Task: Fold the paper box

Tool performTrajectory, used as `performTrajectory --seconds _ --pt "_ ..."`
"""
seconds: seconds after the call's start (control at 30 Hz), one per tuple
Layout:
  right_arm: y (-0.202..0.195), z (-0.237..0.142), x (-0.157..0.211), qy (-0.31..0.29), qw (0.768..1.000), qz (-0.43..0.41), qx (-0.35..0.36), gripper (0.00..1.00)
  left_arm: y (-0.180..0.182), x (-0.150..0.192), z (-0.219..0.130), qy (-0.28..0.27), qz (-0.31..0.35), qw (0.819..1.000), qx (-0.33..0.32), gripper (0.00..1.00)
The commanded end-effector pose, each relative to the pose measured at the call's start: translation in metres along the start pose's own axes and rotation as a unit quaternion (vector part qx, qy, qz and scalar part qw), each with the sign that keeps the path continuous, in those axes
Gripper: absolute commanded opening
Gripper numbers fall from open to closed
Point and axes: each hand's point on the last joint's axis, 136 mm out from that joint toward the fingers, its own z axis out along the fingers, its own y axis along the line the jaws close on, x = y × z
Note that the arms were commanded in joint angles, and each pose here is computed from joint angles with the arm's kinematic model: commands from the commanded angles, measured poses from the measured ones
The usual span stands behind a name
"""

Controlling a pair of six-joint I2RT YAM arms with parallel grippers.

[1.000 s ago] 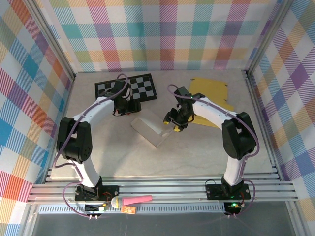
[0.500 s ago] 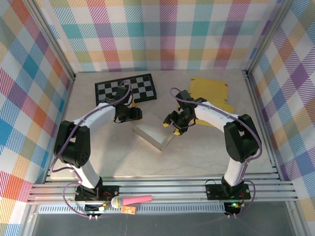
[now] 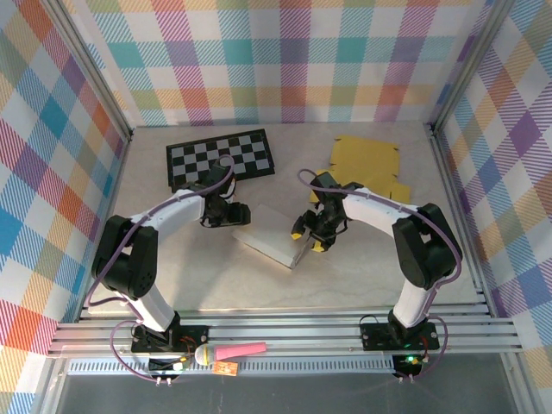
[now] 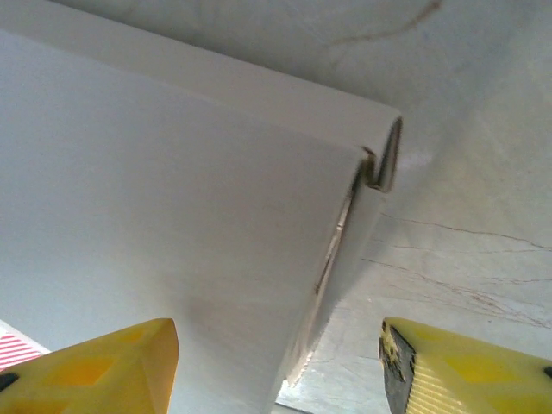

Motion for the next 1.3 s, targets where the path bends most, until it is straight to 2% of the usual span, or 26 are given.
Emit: performTrajectory --seconds 0.0,0.27,0.5,0.77,0.87,1.03,1.2,1.27 --pt "-0.002 0.000 0.003 -0.005 1.000 -0.024 -0.001 0.62 0.002 0.012 -0.002 0.009 0.007 1.000 -0.008 0.62" --pt "-0.016 0.014 0.000 -0.005 1.000 -0.026 0.016 0.53 0.002 0.024 0.003 0.018 0.000 1.000 0.000 0.60" --pt "-0.021 0.022 -0.007 -0.004 0.999 -0.032 0.028 0.41 -0.003 0.030 0.004 0.019 -0.005 1.000 0.017 0.55" --pt "-0.023 0.023 -0.020 0.008 0.998 -0.064 0.020 0.32 -0.010 0.033 0.002 0.013 -0.012 0.999 0.038 0.43" --pt "-0.020 0.020 -0.023 0.013 0.996 -0.084 0.014 0.30 -0.013 0.036 0.000 0.014 -0.018 0.999 0.044 0.42" --pt "-0.021 0.019 -0.026 0.024 0.993 -0.110 0.024 0.30 -0.019 0.045 -0.001 0.021 -0.035 0.997 0.064 0.32" --pt "-0.022 0.017 -0.032 0.024 0.989 -0.136 0.043 0.26 -0.022 0.052 -0.012 0.015 -0.048 0.996 0.077 0.33" --pt "-0.023 0.016 -0.035 0.025 0.988 -0.143 0.048 0.26 -0.019 0.051 -0.018 0.010 -0.044 0.997 0.066 0.39"
